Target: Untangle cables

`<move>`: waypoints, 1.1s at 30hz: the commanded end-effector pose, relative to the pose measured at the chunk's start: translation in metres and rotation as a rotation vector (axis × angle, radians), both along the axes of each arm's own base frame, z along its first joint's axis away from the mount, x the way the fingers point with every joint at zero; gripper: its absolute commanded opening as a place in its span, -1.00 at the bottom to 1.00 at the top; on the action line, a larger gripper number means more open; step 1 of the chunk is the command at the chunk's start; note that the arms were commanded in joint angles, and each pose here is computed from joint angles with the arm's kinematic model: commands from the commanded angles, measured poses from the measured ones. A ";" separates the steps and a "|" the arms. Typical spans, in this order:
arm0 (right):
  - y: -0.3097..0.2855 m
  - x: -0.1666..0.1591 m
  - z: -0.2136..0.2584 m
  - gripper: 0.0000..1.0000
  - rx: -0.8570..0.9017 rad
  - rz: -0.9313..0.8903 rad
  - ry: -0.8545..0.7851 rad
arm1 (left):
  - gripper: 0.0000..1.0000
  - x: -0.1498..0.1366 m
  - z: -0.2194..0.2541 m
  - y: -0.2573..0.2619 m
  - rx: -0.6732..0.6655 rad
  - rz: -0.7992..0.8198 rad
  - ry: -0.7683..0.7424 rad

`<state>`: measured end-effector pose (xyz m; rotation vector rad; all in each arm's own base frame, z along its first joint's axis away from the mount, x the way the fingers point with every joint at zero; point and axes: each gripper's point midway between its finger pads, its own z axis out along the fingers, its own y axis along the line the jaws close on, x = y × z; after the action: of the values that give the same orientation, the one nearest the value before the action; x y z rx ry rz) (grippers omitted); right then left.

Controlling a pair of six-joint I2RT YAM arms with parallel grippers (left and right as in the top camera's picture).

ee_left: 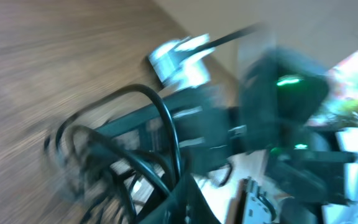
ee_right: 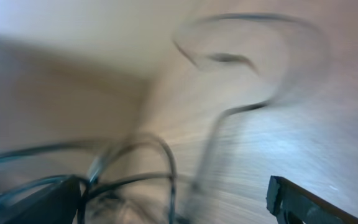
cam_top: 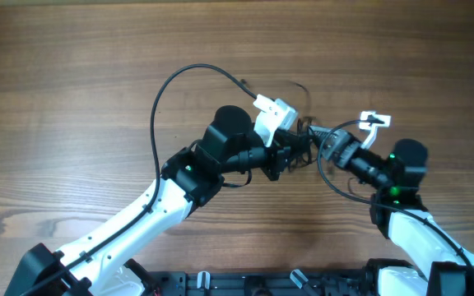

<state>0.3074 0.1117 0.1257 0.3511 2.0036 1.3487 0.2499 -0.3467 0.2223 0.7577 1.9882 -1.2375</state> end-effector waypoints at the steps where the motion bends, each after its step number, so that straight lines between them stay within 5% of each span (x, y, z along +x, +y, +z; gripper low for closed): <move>1: -0.040 0.018 -0.041 0.94 -0.146 -0.278 0.129 | -0.92 -0.025 0.038 0.001 -0.099 -0.155 -0.074; 11: -0.068 0.016 -0.055 0.99 -0.124 -0.382 0.224 | -0.92 0.008 0.057 0.083 -0.066 0.068 -0.032; 13: -0.053 0.018 -0.032 0.99 -0.090 -0.268 0.113 | -0.92 0.010 0.047 0.088 -0.043 0.084 0.007; 17: 0.000 -0.004 0.052 0.99 -0.061 0.121 -0.360 | -0.92 0.011 0.034 0.084 -0.019 0.074 0.039; 20: 0.026 -0.020 0.063 0.99 -0.050 0.244 -0.433 | -0.92 0.013 0.035 0.075 -0.031 0.043 0.007; 26: 0.056 -0.014 0.013 0.99 -0.101 0.161 -0.183 | -0.92 0.006 0.062 0.053 -0.132 -0.018 -0.053; 33: -0.020 0.006 -0.068 1.00 -0.201 -0.344 0.263 | -0.92 -0.026 0.085 0.046 -0.233 -0.223 -0.050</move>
<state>0.2983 0.1464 0.0855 0.4206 2.1713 1.1732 0.2452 -0.3004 0.2953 0.8024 1.7632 -1.4118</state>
